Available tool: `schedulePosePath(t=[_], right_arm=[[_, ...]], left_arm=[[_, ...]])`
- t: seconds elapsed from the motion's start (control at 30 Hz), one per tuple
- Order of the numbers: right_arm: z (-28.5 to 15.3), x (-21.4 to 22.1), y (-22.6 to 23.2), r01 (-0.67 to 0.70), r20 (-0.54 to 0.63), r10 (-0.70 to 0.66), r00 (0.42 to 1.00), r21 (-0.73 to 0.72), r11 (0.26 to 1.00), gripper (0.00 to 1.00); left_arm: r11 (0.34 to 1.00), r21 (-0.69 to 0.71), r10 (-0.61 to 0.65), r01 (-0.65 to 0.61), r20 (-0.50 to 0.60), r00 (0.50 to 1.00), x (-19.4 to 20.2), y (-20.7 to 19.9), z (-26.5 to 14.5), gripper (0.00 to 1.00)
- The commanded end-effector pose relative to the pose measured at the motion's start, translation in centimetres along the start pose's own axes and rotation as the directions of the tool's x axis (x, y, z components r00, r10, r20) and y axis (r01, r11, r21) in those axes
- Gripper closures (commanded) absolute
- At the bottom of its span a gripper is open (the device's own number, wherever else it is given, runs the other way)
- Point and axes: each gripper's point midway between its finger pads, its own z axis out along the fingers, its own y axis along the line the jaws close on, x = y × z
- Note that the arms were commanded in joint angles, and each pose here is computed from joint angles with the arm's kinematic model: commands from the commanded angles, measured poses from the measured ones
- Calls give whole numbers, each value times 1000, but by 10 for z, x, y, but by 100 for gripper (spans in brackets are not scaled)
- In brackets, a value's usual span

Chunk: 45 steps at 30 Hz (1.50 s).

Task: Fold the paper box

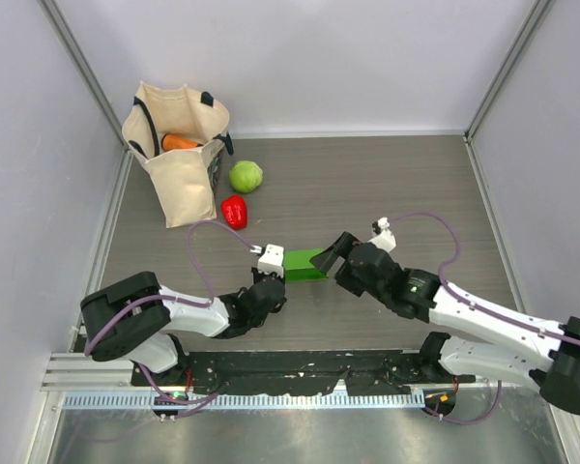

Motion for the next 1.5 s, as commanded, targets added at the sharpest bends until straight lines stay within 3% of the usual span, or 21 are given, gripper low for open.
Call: schedulePosePath(t=[0.0,0.07,0.27,0.5,0.97,1.33,1.47], right_arm=[[19,12,46,-293,-100,285,953,-82,953,17],[29,17,42,-368,-108,360,927,-70,927,21],[57,22,25,-420,-54,419,906,-12,907,29],[71,28,13,-516,-42,516,856,-8,856,61],[91,38,-24,-599,12,599,801,24,800,69],[111,35,-19,-624,14,624,781,-11,781,67],[114,37,-24,-615,24,615,788,2,788,81]], left_arm=[[999,-26,34,-34,-30,999,8,2,1,100],[999,-26,34,-35,-26,999,7,2,1,100],[999,-26,37,-37,-22,999,5,2,-1,100],[999,-26,39,-40,-22,999,6,1,-1,100],[999,-20,45,-45,-19,999,9,-1,-2,100],[998,-21,60,-61,-25,998,16,-1,-2,100],[998,11,68,-67,-42,997,17,-6,-4,100]])
